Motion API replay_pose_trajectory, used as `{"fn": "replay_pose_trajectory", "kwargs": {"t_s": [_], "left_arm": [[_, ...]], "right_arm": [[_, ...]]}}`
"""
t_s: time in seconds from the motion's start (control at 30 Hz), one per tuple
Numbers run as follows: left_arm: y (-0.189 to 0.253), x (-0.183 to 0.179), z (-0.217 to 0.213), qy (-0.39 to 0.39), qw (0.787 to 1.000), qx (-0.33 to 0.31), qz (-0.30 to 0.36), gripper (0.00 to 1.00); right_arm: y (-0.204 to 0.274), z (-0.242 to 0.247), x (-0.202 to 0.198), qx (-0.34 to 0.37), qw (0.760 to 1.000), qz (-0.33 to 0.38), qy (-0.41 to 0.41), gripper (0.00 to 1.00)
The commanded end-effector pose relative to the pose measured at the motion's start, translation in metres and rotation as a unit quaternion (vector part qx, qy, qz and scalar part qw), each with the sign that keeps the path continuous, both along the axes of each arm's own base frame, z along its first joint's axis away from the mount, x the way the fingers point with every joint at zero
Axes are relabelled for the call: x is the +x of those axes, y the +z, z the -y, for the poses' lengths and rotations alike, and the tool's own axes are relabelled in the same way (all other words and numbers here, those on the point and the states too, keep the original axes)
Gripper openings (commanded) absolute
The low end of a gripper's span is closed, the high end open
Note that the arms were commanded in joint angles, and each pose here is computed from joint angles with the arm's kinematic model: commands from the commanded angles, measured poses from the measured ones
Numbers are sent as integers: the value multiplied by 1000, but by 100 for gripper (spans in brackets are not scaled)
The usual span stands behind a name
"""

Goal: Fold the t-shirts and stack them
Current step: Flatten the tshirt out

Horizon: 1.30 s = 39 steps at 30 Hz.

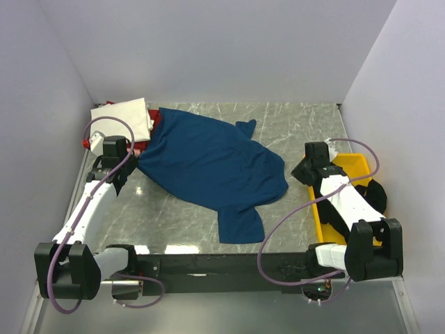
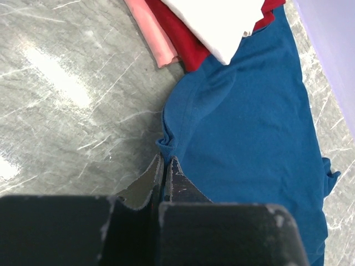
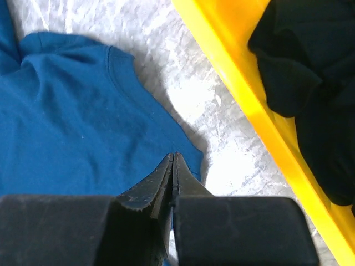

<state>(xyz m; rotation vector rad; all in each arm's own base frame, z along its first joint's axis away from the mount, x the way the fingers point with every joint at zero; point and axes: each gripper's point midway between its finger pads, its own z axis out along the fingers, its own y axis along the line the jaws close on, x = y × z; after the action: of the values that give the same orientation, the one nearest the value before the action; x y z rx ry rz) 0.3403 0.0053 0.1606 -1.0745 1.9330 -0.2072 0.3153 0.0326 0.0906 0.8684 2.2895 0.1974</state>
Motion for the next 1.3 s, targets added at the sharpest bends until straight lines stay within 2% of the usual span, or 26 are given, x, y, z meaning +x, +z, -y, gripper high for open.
{"fn": "replay_pose_trajectory", "kwargs": {"t_s": [0.0,0.13,0.23,0.43,0.7,1.13,1.17,1.27], "left_arm": [[21,5,-4,0,1000,14,25,1],[21,6,-3,-2,1000,11,26,1],[20,7,-2,-3,1000,8,24,1],[22,6,-4,-1,1000,15,24,1],[20,5,-3,-2,1000,13,23,1],[17,4,-2,-4,1000,11,22,1],[15,4,-2,-4,1000,11,21,1],[14,4,-2,-5,1000,11,20,1]], "right_arm": [[9,-17,-3,24,998,9,50,8],[-9,-43,-38,41,995,4,93,26],[-19,-67,-64,52,991,-1,126,31],[-36,-108,-119,84,979,-13,184,37],[-56,-123,-156,102,970,-36,217,40],[-81,-131,-200,107,961,-73,243,40],[-82,-131,-200,107,961,-74,243,38],[-81,-136,-204,112,959,-78,250,15]]}}
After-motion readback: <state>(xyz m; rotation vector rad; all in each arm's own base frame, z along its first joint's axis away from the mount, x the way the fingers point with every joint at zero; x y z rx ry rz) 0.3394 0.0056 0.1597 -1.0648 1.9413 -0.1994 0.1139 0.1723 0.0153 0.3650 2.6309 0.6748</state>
